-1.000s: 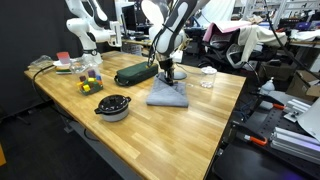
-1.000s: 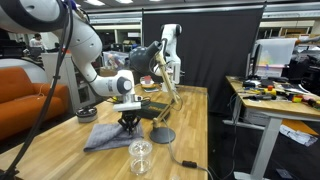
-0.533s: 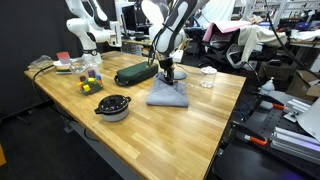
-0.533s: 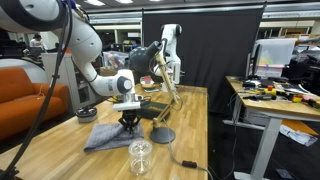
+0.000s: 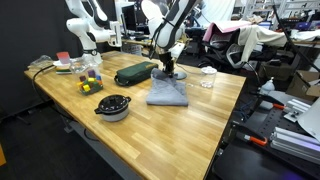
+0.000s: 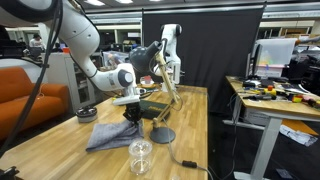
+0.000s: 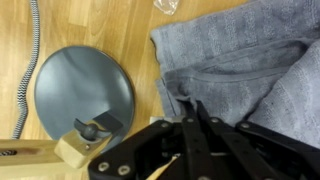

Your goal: Fold the grey towel in half

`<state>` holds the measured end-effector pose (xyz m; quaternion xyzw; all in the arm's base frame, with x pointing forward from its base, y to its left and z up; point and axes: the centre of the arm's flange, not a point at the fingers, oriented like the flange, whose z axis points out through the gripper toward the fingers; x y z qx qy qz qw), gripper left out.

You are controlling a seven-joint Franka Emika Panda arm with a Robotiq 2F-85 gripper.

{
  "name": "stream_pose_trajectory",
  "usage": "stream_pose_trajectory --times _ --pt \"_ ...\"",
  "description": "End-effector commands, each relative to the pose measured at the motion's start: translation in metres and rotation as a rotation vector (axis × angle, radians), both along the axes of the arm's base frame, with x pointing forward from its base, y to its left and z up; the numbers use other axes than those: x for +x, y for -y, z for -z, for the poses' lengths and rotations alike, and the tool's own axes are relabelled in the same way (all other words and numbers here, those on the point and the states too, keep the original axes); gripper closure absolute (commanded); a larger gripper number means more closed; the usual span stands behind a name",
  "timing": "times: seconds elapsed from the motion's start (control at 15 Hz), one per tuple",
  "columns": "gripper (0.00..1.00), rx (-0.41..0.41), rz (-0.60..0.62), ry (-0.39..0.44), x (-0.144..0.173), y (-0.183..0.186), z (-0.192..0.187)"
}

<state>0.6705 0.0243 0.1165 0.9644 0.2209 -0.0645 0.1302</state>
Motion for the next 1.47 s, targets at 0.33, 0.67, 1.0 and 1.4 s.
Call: stream_pose_trajectory --times 0.33,0.67,1.0,1.4 --pt "0.99 -0.154 0.103 0.049 -0.007 0.006 -0.008" --pt "0.99 -0.271 0.145 0.134 0.006 0.017 -0.024" --pt "0.99 -0.291 0.11 0.121 0.017 -0.013 -0.016" --pt "0.51 -0.38 0.171 0.017 0.004 -0.023 0.016"
